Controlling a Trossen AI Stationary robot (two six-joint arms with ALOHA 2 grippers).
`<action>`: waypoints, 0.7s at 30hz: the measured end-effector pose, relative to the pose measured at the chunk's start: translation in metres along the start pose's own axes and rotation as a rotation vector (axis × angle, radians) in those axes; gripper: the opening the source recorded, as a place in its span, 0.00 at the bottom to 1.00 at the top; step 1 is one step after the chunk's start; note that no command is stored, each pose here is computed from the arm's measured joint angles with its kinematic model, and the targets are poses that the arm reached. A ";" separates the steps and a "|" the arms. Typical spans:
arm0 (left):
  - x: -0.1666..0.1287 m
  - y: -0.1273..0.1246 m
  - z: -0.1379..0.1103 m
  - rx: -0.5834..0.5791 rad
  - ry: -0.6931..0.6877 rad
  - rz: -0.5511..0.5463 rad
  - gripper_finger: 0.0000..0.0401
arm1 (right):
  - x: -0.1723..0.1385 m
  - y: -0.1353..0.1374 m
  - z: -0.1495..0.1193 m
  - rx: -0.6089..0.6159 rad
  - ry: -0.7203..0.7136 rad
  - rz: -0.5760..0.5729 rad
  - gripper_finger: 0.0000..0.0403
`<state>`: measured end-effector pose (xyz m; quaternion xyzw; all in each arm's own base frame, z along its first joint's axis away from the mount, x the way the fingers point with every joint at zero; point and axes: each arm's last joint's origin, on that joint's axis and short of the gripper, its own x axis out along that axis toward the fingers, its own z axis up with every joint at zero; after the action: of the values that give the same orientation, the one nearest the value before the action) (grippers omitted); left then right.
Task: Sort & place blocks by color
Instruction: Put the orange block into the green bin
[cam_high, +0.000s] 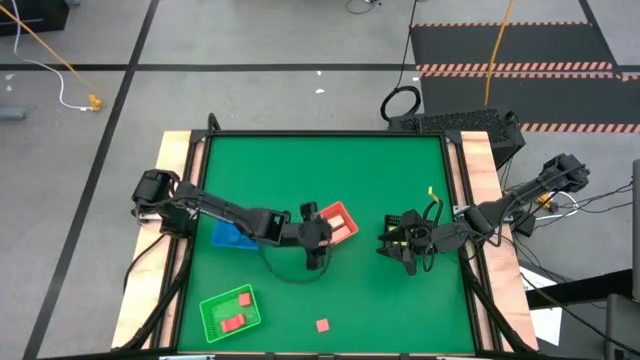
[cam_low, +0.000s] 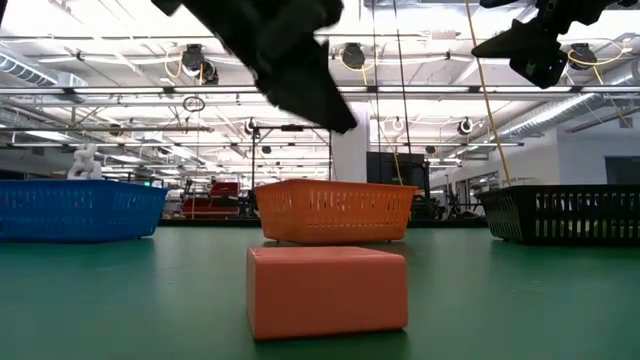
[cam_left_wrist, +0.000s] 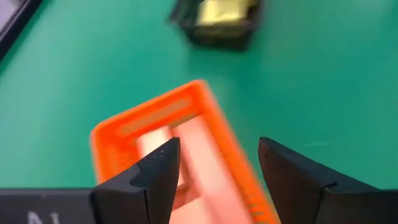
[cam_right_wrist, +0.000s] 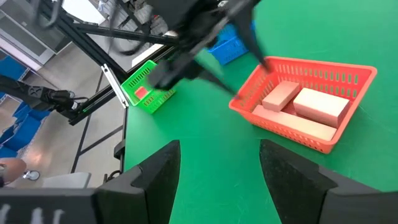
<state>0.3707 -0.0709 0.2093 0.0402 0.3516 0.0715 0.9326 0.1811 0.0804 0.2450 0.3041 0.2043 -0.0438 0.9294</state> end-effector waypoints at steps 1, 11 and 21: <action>-0.002 -0.008 0.001 0.030 -0.022 -0.019 0.54 | 0.000 0.000 0.000 0.000 0.000 0.000 0.52; -0.038 -0.089 -0.012 0.222 -0.091 -0.239 0.54 | 0.000 0.000 0.000 0.000 0.000 0.000 0.52; -0.051 -0.121 -0.017 0.170 -0.151 -0.334 0.54 | 0.000 0.000 0.000 0.000 0.000 0.000 0.52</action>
<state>0.3344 -0.1980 0.2147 0.0651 0.2873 -0.1173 0.9484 0.1811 0.0804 0.2450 0.3042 0.2041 -0.0437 0.9294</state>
